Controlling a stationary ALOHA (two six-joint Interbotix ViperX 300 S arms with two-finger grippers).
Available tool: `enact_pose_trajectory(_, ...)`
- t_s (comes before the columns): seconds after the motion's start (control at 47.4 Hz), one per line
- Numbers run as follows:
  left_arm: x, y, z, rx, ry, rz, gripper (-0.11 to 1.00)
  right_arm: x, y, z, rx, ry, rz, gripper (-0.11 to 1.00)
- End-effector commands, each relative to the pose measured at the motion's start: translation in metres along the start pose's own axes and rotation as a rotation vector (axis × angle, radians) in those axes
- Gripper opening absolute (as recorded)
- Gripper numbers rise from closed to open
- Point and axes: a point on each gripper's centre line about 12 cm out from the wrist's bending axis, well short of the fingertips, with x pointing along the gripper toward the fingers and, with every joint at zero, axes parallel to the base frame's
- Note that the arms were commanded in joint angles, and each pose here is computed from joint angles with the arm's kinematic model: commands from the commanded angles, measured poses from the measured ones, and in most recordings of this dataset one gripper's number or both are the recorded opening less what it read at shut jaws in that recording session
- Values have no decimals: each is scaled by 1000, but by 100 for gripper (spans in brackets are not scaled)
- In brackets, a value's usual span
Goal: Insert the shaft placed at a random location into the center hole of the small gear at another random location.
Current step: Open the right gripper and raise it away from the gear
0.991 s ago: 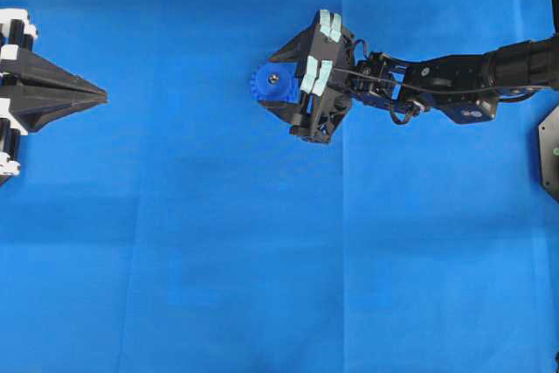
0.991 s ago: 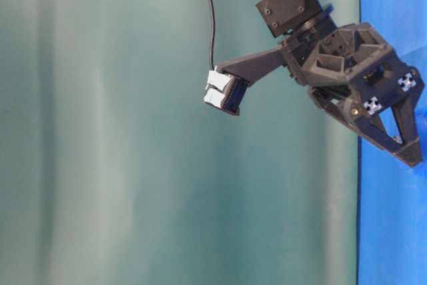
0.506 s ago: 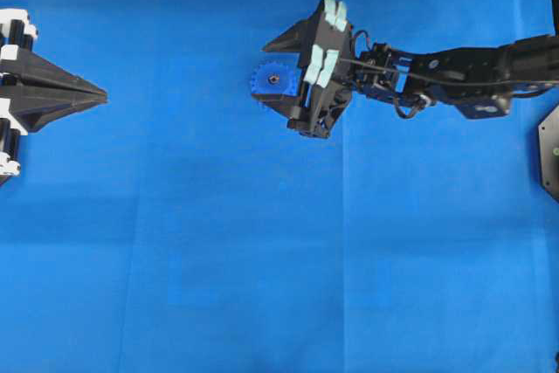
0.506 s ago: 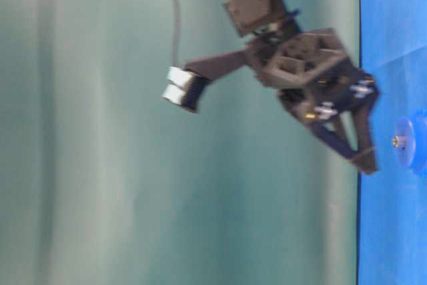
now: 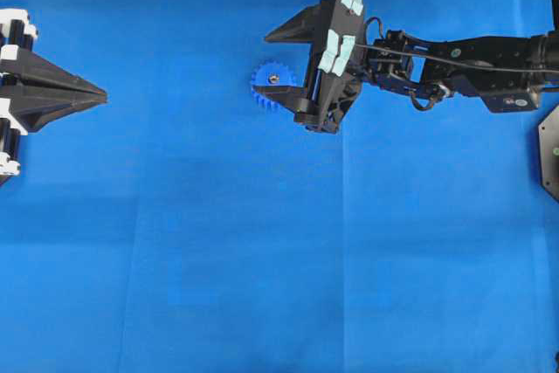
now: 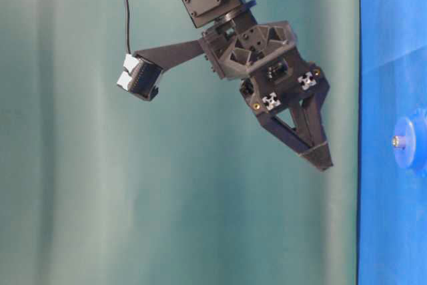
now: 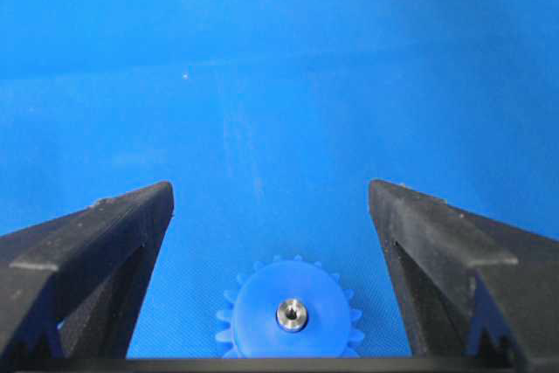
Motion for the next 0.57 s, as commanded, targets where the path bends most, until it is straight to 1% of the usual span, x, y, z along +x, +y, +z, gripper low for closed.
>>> enact_pose_trajectory(0.0,1,0,5,0,-14,-1,0,-7,3,17,2,-46,10,83)
enact_pose_trajectory(0.211,1,0,4,-2,-12,1,0,-26,1,10,5,-39,8,83)
enact_pose_trajectory(0.548,-3,0,8,0,-31,0,0,-78,-6,-7,7,-37,9,83)
